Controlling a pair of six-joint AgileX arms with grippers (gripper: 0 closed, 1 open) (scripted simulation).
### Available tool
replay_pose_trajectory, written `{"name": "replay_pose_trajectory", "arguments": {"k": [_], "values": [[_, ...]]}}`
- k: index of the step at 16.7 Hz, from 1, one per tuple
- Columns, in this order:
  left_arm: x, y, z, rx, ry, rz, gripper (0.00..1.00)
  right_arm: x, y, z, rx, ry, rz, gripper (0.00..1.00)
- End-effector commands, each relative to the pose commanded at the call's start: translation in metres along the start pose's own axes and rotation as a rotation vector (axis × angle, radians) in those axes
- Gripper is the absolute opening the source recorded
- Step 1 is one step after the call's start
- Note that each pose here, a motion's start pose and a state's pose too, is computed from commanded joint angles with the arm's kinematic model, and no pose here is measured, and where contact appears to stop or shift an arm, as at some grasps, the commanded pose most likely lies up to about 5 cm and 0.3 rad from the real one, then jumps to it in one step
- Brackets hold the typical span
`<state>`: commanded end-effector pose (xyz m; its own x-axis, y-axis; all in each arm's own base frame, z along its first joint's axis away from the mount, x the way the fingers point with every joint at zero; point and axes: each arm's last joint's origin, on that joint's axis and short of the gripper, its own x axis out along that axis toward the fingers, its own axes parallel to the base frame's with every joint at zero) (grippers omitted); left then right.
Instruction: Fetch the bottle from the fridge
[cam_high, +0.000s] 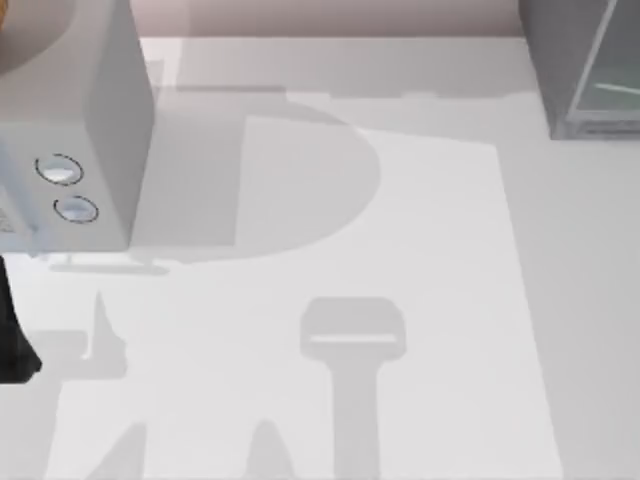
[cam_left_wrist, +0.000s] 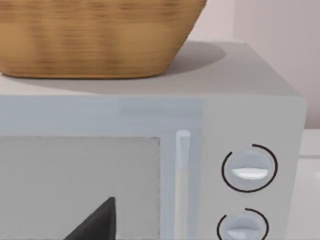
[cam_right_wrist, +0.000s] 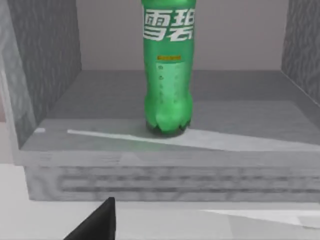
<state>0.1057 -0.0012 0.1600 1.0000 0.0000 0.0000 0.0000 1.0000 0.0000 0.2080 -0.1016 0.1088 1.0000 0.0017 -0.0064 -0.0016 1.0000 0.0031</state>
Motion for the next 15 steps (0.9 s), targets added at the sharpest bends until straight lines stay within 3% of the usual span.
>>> {"name": "replay_pose_trajectory", "arguments": {"k": [4, 11, 15], "values": [[0.000, 0.000, 0.000, 0.000, 0.000, 0.000, 1.00, 0.040, -0.006, -0.004, 0.002, 0.010, -0.009, 1.00], [0.000, 0.000, 0.000, 0.000, 0.000, 0.000, 1.00, 0.168, 0.008, 0.007, -0.010, -0.022, -0.012, 1.00], [0.000, 0.000, 0.000, 0.000, 0.000, 0.000, 1.00, 0.198, 0.025, 0.010, -0.007, -0.007, -0.012, 1.00]]}}
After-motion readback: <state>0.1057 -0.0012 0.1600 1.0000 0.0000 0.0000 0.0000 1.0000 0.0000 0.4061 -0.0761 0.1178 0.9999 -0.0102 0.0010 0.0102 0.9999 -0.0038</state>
